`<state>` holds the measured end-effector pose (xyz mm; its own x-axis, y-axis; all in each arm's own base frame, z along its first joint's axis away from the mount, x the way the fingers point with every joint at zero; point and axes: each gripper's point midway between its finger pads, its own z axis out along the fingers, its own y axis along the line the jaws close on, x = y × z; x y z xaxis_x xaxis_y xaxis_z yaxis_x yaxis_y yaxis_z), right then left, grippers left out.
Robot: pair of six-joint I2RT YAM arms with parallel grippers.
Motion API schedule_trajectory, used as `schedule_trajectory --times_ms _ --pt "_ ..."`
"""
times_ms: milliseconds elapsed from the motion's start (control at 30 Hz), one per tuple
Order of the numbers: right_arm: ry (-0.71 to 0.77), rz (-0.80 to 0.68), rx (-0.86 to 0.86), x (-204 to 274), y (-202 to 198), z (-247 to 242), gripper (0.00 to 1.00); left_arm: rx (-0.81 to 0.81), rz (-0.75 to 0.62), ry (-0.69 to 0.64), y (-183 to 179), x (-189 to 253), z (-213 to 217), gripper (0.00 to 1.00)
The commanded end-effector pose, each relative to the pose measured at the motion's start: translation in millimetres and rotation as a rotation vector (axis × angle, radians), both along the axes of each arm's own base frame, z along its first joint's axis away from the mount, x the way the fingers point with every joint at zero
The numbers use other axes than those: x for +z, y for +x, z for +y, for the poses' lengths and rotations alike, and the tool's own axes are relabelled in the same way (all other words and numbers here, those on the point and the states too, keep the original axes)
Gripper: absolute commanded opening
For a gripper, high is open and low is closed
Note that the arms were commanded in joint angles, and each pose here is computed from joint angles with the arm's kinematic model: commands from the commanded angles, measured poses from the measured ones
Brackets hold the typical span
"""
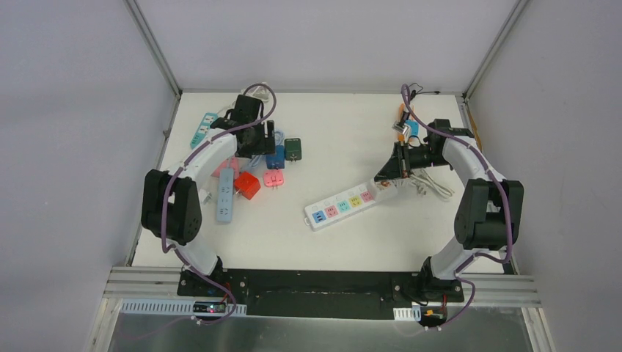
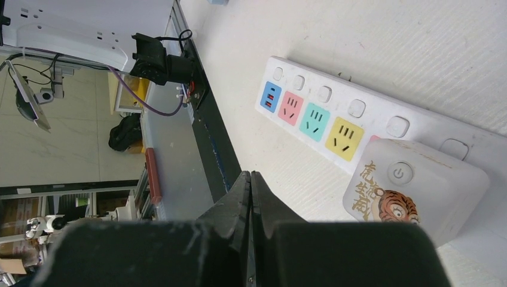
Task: Pull the plug off the socket
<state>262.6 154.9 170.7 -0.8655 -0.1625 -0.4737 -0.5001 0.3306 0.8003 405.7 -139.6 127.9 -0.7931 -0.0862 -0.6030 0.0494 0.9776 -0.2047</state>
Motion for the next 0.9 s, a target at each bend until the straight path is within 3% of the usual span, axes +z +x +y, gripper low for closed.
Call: schedule_trajectory --times_ms 0,367,433,667,733,800,867 --pt "0.028 -0.137 0.020 29.8 0.4 0.6 0.03 -0.033 -0.158 -0.047 -1.8 68.8 0.1 0.74" --pt "-0.052 -0.230 0.020 38.2 -1.6 -8.7 0.06 -0.345 -0.565 -0.439 -63.1 167.8 -77.9 0.75" --pt "-0.088 -0.249 0.013 38.3 -0.1 -12.6 0.09 -0.438 -0.629 -0.426 -78.7 170.9 -100.4 0.76" --pt "-0.238 -0.295 -0.039 39.0 8.0 -28.5 0.41 -0.664 -0.715 -0.315 -115.5 146.3 -156.5 0.77" --pt "-0.281 -0.308 -0.058 39.2 10.9 -33.4 0.47 -0.639 -0.737 -0.267 -115.2 139.2 -158.1 0.82" --pt "-0.319 -0.317 -0.080 39.9 14.0 -37.1 0.51 -0.576 -0.750 -0.271 -109.6 135.7 -154.9 0.97" --pt "-0.360 -0.323 -0.101 39.1 16.9 -39.9 0.54 -0.507 -0.748 -0.301 -105.2 131.5 -151.1 0.99"
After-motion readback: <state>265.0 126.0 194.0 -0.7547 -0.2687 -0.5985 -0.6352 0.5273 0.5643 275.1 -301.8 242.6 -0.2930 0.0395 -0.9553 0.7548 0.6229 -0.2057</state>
